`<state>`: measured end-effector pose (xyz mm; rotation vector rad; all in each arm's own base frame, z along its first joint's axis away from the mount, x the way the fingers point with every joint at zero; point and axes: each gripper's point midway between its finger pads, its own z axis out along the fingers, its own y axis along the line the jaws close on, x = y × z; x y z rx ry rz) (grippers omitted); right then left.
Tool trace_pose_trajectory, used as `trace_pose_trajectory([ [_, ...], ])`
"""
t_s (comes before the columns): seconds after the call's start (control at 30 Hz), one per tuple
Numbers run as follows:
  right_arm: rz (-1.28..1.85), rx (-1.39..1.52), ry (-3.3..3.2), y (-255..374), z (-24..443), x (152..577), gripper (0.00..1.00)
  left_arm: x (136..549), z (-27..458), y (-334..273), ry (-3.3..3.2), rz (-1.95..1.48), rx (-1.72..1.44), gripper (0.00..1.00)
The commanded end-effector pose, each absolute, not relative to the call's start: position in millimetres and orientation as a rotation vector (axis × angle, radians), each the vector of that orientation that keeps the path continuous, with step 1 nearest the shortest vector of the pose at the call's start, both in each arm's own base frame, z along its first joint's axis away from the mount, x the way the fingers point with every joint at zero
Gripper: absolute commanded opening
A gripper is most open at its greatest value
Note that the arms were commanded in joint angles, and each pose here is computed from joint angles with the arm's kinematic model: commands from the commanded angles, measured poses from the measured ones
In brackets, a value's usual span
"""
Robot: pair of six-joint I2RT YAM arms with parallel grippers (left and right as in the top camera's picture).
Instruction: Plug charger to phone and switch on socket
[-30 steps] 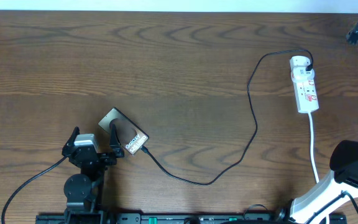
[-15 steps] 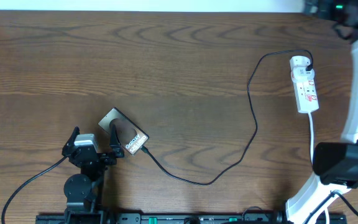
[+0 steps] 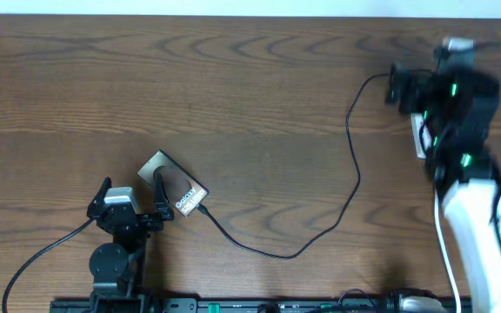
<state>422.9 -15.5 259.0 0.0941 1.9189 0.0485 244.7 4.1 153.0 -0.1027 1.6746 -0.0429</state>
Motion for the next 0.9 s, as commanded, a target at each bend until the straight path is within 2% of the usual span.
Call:
trace_pose_trajectory([
  [0.0, 0.048, 0.031, 1.824, -4, 242, 384, 0.99, 244, 136, 6, 1.727, -0.03, -0.111, 0.98],
  [0.1, 0.041, -0.068, 1.722, 7, 231, 358, 0.99, 244, 136, 6, 1.727, -0.03, -0.111, 0.98],
  [0.4, 0.028, -0.072, 1.581, 8, 177, 288, 0.99, 244, 136, 6, 1.727, -0.03, -0.111, 0.98],
  [0.6, 0.018, -0.073, 1.664, 7, 153, 277, 0.99, 244, 136, 6, 1.727, -0.03, -0.111, 0.98],
  [0.87, -0.027, -0.025, 1.939, -3, 89, 253, 0.99, 244, 136, 6, 1.727, -0.03, -0.111, 0.98],
])
